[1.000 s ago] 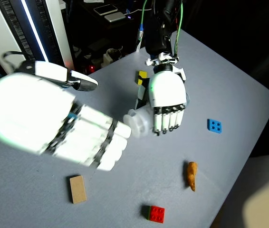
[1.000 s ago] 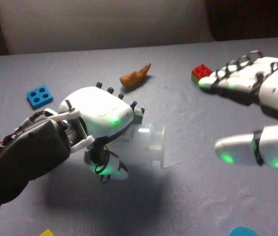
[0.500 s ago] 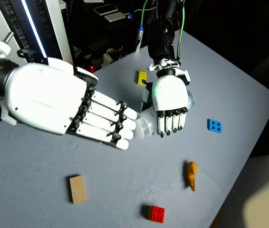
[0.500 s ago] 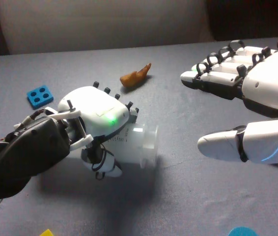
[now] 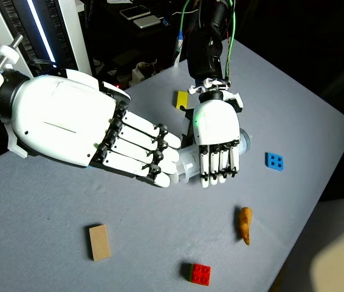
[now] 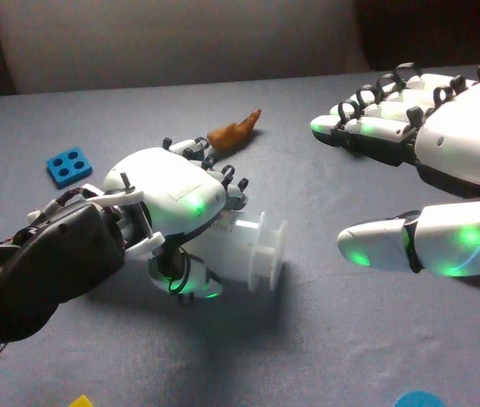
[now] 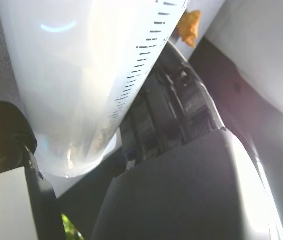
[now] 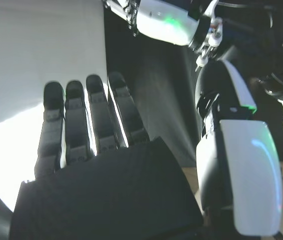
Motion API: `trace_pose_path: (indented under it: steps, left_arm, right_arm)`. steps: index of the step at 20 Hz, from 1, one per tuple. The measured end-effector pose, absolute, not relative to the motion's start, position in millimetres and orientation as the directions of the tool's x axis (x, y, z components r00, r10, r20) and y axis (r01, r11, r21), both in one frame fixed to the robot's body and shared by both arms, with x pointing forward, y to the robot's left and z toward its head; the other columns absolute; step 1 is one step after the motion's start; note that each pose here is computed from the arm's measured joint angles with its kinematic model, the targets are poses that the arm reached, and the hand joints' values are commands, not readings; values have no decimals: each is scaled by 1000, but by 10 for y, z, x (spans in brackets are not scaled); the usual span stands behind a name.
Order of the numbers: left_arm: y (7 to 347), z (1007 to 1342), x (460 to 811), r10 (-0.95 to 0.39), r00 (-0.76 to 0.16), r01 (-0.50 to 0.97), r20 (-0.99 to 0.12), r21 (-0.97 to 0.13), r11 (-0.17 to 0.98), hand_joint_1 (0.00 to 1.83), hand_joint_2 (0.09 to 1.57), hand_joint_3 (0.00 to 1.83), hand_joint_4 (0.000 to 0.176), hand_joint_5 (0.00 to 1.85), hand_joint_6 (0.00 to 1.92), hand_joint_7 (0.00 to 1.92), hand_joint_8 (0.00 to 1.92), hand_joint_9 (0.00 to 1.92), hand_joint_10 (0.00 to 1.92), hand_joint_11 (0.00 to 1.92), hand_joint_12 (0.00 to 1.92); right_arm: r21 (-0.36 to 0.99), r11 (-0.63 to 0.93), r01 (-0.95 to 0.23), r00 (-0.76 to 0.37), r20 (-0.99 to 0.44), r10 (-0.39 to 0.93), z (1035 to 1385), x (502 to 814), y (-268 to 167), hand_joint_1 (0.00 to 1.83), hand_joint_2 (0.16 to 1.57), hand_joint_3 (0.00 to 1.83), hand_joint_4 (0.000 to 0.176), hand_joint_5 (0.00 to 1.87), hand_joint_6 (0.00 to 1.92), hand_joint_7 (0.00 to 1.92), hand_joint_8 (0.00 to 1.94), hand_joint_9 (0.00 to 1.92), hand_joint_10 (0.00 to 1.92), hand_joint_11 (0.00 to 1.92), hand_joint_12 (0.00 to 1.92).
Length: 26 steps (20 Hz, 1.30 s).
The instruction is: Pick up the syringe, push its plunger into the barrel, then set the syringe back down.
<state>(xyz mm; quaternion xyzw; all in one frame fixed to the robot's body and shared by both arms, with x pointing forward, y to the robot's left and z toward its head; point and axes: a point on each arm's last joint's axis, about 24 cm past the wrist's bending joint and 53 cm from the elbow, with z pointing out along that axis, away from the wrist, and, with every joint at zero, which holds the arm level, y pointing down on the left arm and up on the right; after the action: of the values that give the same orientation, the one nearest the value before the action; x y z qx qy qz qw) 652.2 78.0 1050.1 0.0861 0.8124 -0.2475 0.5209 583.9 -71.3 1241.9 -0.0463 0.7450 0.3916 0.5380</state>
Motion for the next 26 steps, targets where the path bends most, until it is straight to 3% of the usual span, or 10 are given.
trace_pose_path:
  steps: [3,6,12,19,22,24,25,26]
  left_arm:
    - [731,10486,6479,-113,-458,406,-882,-321,855,428,982,0,0,94,2,47,6,32,2,0,252]
    - [664,10543,6474,-117,-458,418,-881,-330,846,303,965,0,0,2,0,0,0,0,0,0,12]
    - [719,10691,6441,-123,-451,422,-884,-332,843,170,973,5,0,0,0,0,0,0,0,0,0]
    - [998,11087,6538,-171,-402,379,-900,-333,863,196,987,5,0,0,0,0,0,0,0,21,12]
    - [1187,11168,6527,-243,-410,293,-879,-379,878,225,1004,9,0,11,4,0,0,0,0,19,13]
    - [1423,11257,6541,-317,-388,177,-866,-407,896,239,1010,1,7,217,23,176,17,187,9,0,577]
    - [1523,11306,6555,-332,-367,139,-869,-405,904,177,1033,0,11,352,11,332,8,307,23,0,886]
    - [1630,11369,6558,-344,-343,92,-874,-396,914,168,1053,1,0,481,24,473,32,461,79,54,1126]
  right_arm:
    - [533,689,-490,-416,-838,353,12420,5840,-714,94,1135,0,0,119,2,111,3,111,5,0,456]
    - [526,692,-494,-411,-843,347,12421,5841,-715,49,1141,0,0,105,1,106,0,112,3,0,454]
    - [505,703,-501,-391,-857,336,12436,5854,-725,95,1126,0,0,101,4,102,3,96,2,0,380]
    - [493,714,-497,-370,-865,339,12454,5884,-759,56,1142,4,0,82,0,80,0,73,0,0,313]
    - [487,724,-488,-360,-868,342,12449,5906,-792,105,1144,1,0,127,8,115,6,107,7,0,412]
    - [486,726,-487,-353,-870,345,12458,5913,-800,132,1147,0,0,296,15,279,11,237,16,0,698]
    - [482,729,-486,-351,-872,342,12452,5916,-806,203,1138,0,0,489,24,504,15,471,45,122,912]
    - [479,730,-487,-351,-873,338,12447,5915,-806,259,1147,1,0,694,43,725,26,693,72,358,1097]
